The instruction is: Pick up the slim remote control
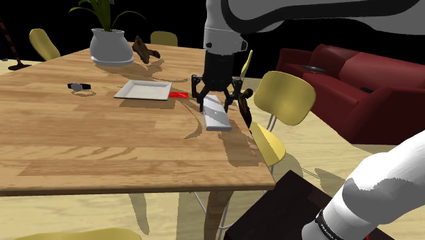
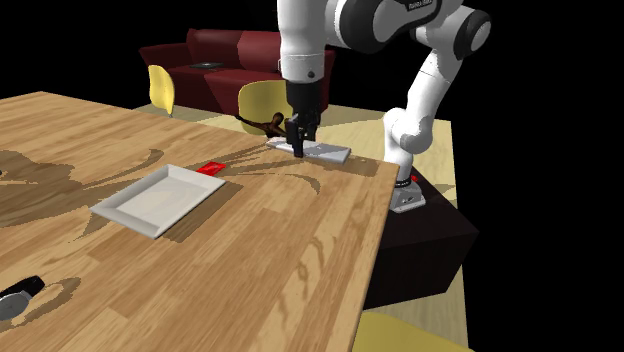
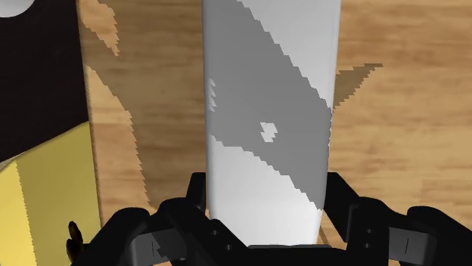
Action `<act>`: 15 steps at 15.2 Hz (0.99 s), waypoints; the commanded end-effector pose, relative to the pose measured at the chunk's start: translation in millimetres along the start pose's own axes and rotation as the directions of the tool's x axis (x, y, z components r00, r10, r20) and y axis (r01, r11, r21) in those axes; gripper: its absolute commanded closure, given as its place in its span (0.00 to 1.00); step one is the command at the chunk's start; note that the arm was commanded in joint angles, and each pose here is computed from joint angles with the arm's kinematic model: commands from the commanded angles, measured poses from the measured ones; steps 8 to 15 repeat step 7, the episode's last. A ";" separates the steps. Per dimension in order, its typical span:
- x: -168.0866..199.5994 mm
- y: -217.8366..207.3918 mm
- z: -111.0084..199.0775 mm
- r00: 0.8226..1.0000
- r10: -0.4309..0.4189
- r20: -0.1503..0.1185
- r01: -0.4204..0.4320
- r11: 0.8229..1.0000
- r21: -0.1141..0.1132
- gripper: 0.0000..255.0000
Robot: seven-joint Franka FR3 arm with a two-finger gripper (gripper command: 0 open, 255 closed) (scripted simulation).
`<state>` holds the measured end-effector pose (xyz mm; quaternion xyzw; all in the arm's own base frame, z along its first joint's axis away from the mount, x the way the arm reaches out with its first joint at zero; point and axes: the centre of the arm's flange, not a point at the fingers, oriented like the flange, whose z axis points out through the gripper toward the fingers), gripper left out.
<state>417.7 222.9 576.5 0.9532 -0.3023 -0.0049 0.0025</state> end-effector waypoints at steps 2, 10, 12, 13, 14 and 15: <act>-1.1 0.6 -16.2 1.000 0.000 0.000 0.000 1.000 0.000 1.00; -1.2 0.8 -32.8 1.000 0.000 0.000 0.000 1.000 0.000 1.00; -1.2 0.8 -32.8 1.000 0.000 0.000 0.000 1.000 0.000 1.00; -1.2 0.8 -32.8 1.000 0.000 0.000 0.000 1.000 0.000 1.00; -1.2 0.8 -32.8 1.000 0.000 0.000 0.000 1.000 0.000 1.00; -1.2 0.8 -32.8 1.000 0.000 0.000 0.000 1.000 0.000 1.00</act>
